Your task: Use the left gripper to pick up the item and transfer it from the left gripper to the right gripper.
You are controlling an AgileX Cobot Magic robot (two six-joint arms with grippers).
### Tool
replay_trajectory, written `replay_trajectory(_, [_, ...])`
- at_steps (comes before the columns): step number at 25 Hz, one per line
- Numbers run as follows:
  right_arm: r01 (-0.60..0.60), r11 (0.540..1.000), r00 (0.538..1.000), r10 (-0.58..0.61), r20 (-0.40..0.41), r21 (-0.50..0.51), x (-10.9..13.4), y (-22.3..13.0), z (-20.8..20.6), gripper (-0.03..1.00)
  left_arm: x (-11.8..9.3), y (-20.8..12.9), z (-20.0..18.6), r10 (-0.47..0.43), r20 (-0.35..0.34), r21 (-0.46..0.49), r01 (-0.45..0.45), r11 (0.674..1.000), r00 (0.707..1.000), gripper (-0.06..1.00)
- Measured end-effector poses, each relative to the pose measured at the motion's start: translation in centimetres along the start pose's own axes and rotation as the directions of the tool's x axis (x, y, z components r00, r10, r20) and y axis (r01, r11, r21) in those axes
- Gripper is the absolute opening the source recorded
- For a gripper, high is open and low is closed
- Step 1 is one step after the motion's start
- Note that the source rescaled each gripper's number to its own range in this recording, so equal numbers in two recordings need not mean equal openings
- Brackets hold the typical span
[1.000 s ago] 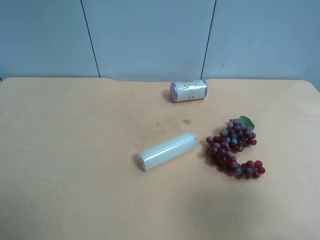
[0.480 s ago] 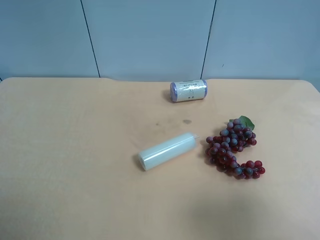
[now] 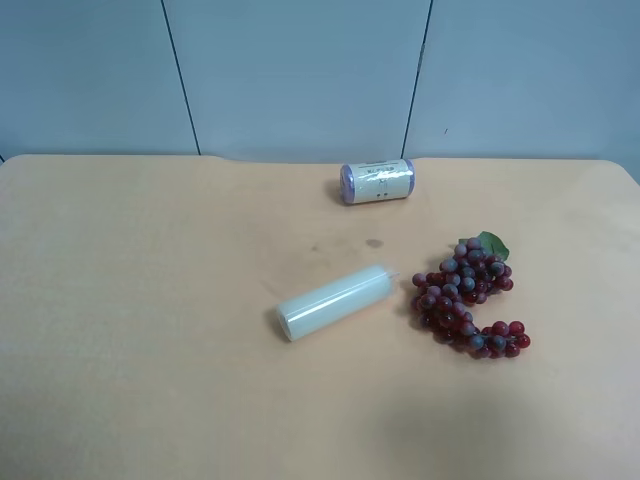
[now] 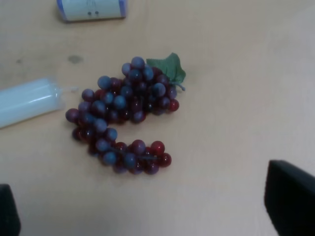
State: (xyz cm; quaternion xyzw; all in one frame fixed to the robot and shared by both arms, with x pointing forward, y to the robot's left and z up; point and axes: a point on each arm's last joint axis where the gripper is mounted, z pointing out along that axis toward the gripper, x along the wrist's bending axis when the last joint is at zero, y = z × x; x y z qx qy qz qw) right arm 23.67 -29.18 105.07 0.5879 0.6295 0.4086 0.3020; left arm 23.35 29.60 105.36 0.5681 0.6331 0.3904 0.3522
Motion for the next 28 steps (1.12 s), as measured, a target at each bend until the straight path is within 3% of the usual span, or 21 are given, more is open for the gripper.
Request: replay_trajectory(28, [-0.007,1.000,1.000,0.007,0.014,-0.028,0.02,-0.20,-0.31,1.00,0.00,0.02,0.00,0.000,0.000,-0.002,0.000,1.000,1.000,1.00])
